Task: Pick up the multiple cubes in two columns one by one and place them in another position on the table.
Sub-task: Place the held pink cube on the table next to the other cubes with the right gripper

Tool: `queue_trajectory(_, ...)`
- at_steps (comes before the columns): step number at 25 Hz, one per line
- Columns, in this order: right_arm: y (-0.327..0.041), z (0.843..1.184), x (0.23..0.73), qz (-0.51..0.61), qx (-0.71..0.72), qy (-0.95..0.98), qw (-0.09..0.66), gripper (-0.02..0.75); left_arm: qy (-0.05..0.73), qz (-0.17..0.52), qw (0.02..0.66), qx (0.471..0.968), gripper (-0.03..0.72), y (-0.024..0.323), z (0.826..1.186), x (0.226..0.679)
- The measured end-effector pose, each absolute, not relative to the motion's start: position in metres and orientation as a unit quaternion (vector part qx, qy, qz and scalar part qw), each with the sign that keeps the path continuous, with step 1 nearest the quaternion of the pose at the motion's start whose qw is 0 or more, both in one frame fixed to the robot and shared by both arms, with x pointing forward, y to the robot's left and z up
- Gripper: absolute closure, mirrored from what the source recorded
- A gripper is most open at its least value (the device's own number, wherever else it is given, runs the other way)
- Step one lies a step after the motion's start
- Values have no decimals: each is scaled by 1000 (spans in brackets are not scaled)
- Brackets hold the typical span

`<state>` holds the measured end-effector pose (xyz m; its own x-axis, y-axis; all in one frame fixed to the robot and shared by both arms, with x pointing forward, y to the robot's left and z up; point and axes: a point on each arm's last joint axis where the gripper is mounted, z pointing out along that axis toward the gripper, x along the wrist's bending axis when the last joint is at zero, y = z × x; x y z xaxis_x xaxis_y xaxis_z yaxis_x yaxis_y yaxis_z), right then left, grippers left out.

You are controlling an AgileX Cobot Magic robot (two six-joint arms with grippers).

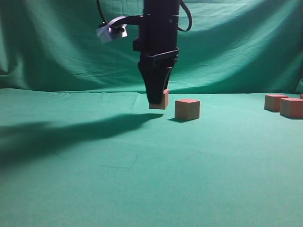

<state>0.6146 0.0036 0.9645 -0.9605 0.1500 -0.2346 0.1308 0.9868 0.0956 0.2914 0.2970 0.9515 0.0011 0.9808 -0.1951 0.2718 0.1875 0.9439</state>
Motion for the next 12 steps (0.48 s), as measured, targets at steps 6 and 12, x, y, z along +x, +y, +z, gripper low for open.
queue_trajectory(6, 0, 959, 620, 42, 77, 989, 119, 465, 603, 369, 480, 520, 688, 297, 952, 291)
queue_trajectory(12, 2, 953, 620, 49, 81, 990, 108, 465, 603, 369, 480, 520, 688, 297, 952, 291)
